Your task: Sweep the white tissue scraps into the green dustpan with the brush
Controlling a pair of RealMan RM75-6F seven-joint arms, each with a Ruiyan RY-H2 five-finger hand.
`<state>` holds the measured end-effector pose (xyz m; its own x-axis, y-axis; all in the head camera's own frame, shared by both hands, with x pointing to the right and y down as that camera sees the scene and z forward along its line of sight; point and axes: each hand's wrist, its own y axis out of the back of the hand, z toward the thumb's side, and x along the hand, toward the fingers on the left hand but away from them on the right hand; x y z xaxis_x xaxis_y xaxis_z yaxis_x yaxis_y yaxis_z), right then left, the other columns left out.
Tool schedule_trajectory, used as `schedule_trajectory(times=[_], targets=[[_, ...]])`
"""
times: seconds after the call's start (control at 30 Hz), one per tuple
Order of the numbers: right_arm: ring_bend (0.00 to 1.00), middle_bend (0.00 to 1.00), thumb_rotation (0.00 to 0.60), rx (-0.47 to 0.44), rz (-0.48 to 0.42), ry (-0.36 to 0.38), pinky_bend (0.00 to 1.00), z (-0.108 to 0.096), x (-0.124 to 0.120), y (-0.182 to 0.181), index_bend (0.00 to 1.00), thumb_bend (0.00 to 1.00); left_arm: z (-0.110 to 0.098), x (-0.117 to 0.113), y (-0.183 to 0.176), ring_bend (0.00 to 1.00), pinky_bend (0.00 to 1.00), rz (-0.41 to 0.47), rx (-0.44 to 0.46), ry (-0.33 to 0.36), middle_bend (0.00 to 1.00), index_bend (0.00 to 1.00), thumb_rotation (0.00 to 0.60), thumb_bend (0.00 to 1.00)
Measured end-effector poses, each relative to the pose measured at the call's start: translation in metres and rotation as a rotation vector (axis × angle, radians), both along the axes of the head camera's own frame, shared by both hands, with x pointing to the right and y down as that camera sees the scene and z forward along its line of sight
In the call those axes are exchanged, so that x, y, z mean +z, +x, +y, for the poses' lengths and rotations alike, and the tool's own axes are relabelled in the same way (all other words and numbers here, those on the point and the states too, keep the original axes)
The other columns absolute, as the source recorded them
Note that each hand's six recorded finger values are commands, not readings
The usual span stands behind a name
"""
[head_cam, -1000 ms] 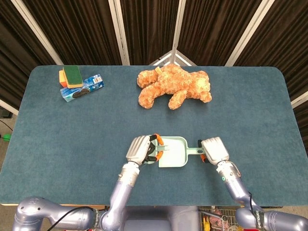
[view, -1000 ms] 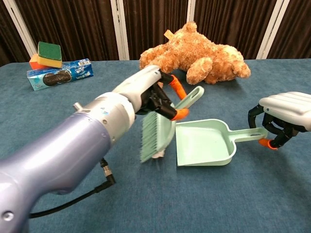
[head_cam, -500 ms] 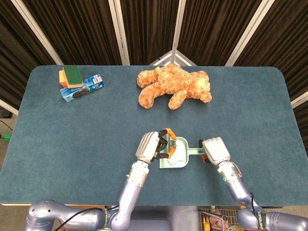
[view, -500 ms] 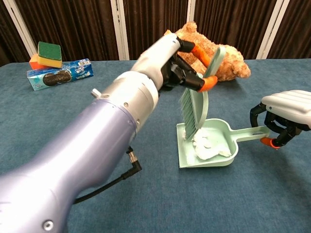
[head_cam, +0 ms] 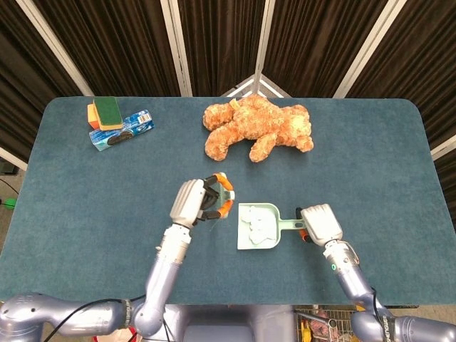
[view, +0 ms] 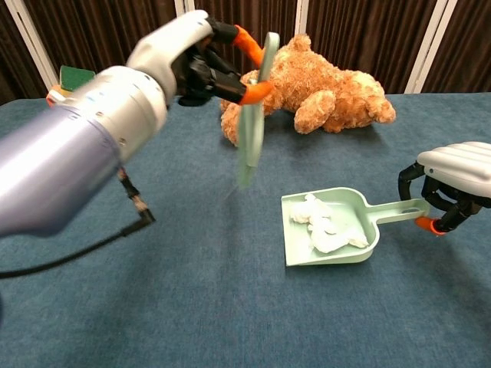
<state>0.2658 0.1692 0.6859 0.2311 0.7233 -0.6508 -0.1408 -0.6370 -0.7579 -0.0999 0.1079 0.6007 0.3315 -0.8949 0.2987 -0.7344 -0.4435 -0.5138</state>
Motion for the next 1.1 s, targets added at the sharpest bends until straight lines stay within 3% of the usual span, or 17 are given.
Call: schedule_trajectory(times=[0.37, 0.73, 0.83, 1.03, 1.1], targets=[[0.82, 0.83, 0.6, -0.006, 0.098, 0.003, 0.85, 0.006, 0.0, 0.006, 0.0, 0.41, -0.022, -0.012, -0.052, 1.0, 1.0, -0.073, -0.004, 0.062, 1.0, 0.8, 0.6, 0.61], [0.82, 0.83, 0.6, 0.049, 0.165, 0.051, 0.85, 0.0, -0.017, 0.032, 0.0, 0.4, -0.023, -0.019, -0.086, 1.0, 1.0, -0.193, 0.061, 0.092, 1.0, 0.8, 0.6, 0.61], [0.82, 0.83, 0.6, 0.062, 0.16, 0.063, 0.85, -0.002, -0.024, 0.038, 0.0, 0.4, -0.02, -0.013, -0.091, 1.0, 1.0, -0.306, 0.126, 0.093, 1.0, 0.8, 0.6, 0.61], [0.82, 0.83, 0.6, 0.051, 0.149, 0.081, 0.85, -0.005, -0.031, 0.038, 0.0, 0.4, -0.022, -0.005, -0.103, 1.0, 1.0, -0.748, 0.354, 0.231, 1.0, 0.8, 0.6, 0.61], [0.82, 0.83, 0.6, 0.054, 0.144, 0.081, 0.85, -0.005, -0.032, 0.037, 0.0, 0.4, -0.021, -0.001, -0.106, 0.99, 1.0, -0.908, 0.451, 0.296, 1.0, 0.74, 0.6, 0.55]])
